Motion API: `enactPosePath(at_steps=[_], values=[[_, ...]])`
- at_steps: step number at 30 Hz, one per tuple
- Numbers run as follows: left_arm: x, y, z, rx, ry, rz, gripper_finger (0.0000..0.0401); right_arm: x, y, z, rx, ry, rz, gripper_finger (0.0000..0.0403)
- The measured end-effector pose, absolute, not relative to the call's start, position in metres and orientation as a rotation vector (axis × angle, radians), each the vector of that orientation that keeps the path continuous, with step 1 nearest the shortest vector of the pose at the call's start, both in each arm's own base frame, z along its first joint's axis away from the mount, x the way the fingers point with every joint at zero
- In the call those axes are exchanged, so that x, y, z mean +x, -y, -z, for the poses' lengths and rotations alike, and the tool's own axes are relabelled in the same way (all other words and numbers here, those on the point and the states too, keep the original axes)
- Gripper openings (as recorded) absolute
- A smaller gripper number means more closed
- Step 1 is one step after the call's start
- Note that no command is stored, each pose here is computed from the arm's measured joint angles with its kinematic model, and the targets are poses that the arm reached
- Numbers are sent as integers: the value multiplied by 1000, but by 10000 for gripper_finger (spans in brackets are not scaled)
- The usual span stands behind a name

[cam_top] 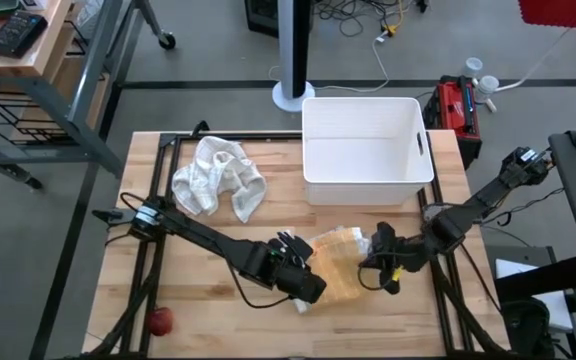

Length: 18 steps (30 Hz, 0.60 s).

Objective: Fold towel
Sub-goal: Stack the yellow squared towel on top of the white striped towel

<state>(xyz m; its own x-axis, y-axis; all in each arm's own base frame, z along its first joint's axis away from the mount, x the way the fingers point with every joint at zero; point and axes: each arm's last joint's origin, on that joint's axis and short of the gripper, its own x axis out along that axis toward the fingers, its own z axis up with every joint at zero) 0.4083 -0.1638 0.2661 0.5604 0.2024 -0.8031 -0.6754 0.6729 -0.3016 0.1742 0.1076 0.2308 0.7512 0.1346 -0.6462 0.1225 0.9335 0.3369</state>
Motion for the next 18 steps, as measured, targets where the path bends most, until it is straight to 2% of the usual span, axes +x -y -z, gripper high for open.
enactPosePath(at_steps=[11, 18], values=[[400, 159, -233, -701, -903, -637, 0, 198, -108, -198, 256, -854, 71, 7], [400, 154, -231, -697, -893, -658, 0, 212, -106, -184, 210, -888, 103, 7]])
